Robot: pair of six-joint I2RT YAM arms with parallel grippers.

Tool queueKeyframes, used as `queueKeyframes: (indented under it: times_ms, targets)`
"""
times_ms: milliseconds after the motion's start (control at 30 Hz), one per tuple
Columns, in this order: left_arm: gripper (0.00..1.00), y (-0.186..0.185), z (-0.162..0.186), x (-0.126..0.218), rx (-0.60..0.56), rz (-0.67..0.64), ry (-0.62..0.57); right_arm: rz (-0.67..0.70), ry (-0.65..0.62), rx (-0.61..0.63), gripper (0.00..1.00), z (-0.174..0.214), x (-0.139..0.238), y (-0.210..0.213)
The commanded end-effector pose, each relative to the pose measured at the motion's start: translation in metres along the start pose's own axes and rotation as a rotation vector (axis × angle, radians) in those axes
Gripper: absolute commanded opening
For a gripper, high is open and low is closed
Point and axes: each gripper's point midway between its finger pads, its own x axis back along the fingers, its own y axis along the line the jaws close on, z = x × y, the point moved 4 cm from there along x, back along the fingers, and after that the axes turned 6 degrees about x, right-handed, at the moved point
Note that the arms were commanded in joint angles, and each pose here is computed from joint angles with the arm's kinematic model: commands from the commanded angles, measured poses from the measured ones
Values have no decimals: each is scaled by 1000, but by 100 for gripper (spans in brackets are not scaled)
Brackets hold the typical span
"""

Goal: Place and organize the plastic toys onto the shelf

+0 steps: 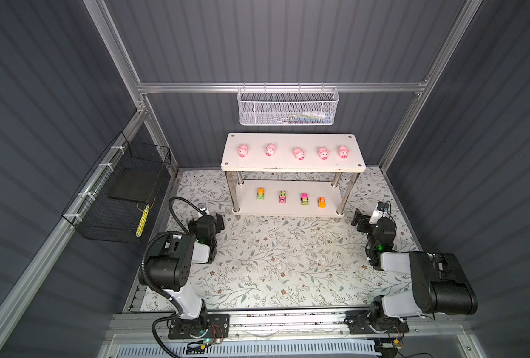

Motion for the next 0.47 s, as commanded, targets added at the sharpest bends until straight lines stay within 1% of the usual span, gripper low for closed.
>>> queueKeyframes:
  times_ms: [0,433]
  targets:
    - [100,2,2,-1,-10,-2,-6,-10,-16,9,99,-2,1,2]
    - [100,2,2,-1,-12,0,-5,-9,-17,9,99,-2,1,2]
